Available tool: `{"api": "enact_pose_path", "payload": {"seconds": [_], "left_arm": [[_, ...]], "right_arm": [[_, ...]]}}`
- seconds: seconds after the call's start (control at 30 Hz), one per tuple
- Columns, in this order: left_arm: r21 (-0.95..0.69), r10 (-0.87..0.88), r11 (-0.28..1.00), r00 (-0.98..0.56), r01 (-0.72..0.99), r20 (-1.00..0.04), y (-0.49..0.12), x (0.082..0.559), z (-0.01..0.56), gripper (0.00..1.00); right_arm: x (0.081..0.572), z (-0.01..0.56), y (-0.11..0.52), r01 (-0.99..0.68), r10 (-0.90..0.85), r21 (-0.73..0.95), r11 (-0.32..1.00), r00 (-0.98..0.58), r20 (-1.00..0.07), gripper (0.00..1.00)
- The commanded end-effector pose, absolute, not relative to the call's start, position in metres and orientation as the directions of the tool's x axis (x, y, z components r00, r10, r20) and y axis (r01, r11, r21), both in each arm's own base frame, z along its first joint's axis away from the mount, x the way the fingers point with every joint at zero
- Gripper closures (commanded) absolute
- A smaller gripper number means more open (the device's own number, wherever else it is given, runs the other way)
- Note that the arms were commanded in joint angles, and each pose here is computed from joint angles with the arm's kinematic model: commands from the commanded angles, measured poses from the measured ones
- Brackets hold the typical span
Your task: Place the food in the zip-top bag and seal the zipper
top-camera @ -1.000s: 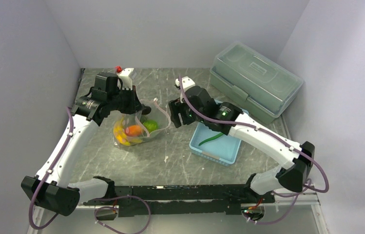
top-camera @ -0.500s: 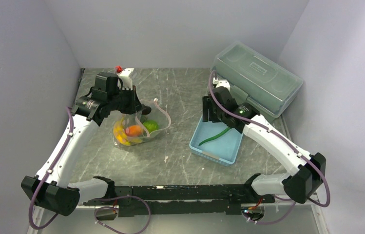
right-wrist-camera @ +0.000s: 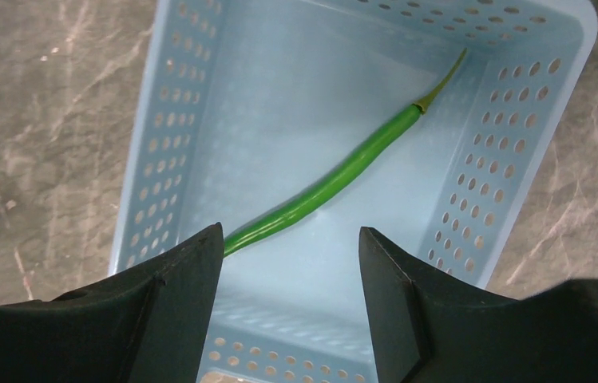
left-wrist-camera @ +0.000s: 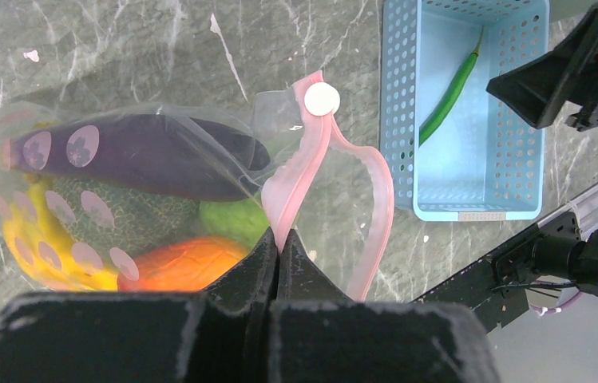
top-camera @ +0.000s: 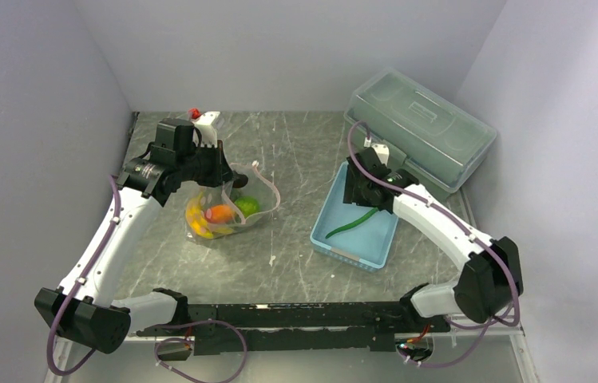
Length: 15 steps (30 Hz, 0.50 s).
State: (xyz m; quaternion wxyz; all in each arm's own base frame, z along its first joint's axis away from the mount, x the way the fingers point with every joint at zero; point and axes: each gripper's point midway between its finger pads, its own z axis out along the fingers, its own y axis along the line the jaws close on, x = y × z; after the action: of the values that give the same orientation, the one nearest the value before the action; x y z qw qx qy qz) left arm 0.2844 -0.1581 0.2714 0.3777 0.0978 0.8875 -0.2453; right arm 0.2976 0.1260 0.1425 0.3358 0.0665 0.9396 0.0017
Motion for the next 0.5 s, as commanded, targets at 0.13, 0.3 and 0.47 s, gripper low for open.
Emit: {"api": "enact_pose_path", "payload": {"seconds": [0.13,0.3,0.47], "left_arm": [[-0.362,-0.021,0.844,-0.650,0.395,-0.759,-0.162,0.285,0.286,1.00],[-0.360,-0.020,0.846,-0.651,0.394,-0.759,-0.162,0.285,0.285,1.00],[-0.356,-0.019,0.849,-0.651,0.390,-0.759,-0.161,0.285,0.284,1.00]], "right_arm": [[0.307,0.110,0.112,0.249,0.209,0.018,0.968,-0.768,-0.605,0.34],[0.307,0.094,0.107,0.279,0.232,0.010,0.960,-0.779,-0.582,0.33],[0.307,0.075,0.099,0.313,0.258,-0.003,0.950,-0.789,-0.557,0.33]]}}
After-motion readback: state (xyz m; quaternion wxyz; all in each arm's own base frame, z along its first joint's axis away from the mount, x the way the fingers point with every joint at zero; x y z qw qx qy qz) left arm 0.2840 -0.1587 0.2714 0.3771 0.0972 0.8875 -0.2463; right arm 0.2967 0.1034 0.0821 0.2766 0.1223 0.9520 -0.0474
